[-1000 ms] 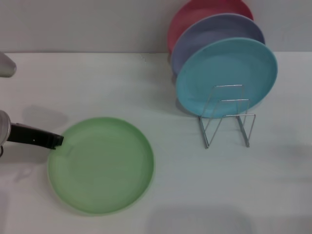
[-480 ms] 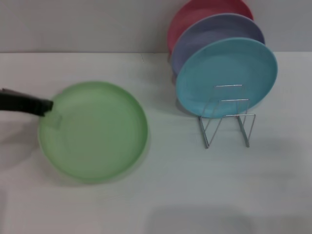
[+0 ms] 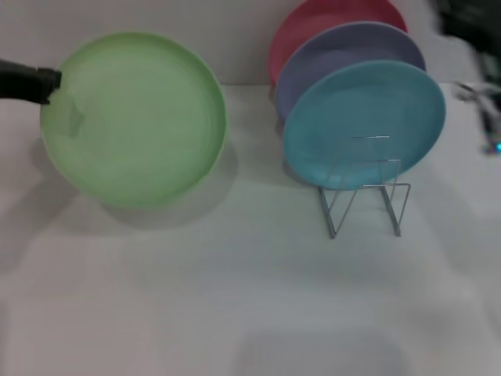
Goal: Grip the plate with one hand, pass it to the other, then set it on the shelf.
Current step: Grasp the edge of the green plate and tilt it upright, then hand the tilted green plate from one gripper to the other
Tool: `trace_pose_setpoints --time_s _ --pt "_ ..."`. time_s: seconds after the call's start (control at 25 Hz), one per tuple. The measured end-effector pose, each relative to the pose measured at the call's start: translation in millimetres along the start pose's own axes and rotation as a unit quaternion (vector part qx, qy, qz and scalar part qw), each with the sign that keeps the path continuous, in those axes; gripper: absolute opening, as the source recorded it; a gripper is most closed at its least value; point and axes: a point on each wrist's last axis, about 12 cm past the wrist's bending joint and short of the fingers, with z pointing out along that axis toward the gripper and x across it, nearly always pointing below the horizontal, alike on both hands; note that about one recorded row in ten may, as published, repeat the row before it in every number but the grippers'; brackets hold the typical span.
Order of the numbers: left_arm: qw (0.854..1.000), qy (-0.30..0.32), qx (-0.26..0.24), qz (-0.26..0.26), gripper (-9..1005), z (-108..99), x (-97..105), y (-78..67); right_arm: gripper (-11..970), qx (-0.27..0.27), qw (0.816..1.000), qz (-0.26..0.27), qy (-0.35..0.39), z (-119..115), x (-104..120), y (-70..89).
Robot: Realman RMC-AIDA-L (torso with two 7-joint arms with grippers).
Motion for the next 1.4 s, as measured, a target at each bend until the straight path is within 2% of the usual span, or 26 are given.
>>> trace_pose_setpoints --time_s 0.2,0.24,0.28,0.44,0.64,1.04,1.28,1.4 --pt "0.999 -0.033 -0.024 0.005 50 -5 -8 6.1 774 -0.099 0.993 0.016 0.061 69 3 46.3" --pt "0.999 -0.039 -0.029 0.004 50 -6 -9 7.9 774 -0.113 0.989 0.015 0.091 88 -1 62.5" --pt "0.998 -0.043 -0.034 0.004 51 -7 -10 9.8 774 -0.113 0.989 0.015 0.091 88 -1 62.5" --pt "0.997 -0.056 -0.05 0.004 53 -12 -12 18.3 774 -0.116 0.983 0.023 0.143 106 -10 79.1" --pt "0.997 -0.059 -0.058 0.003 56 -14 -10 25.7 775 -0.112 0.973 0.028 0.202 114 -20 89.1" --pt "0.996 -0.061 -0.059 0.006 62 -14 -10 27.3 773 -0.096 0.953 0.035 0.286 116 -27 97.0" --pt "0.996 -0.062 -0.061 0.008 66 -13 -10 28.2 774 -0.091 0.938 0.041 0.332 114 -61 108.3" --pt "0.996 -0.063 -0.062 0.009 68 -13 -10 28.4 774 -0.084 0.932 0.055 0.349 115 -76 108.0"
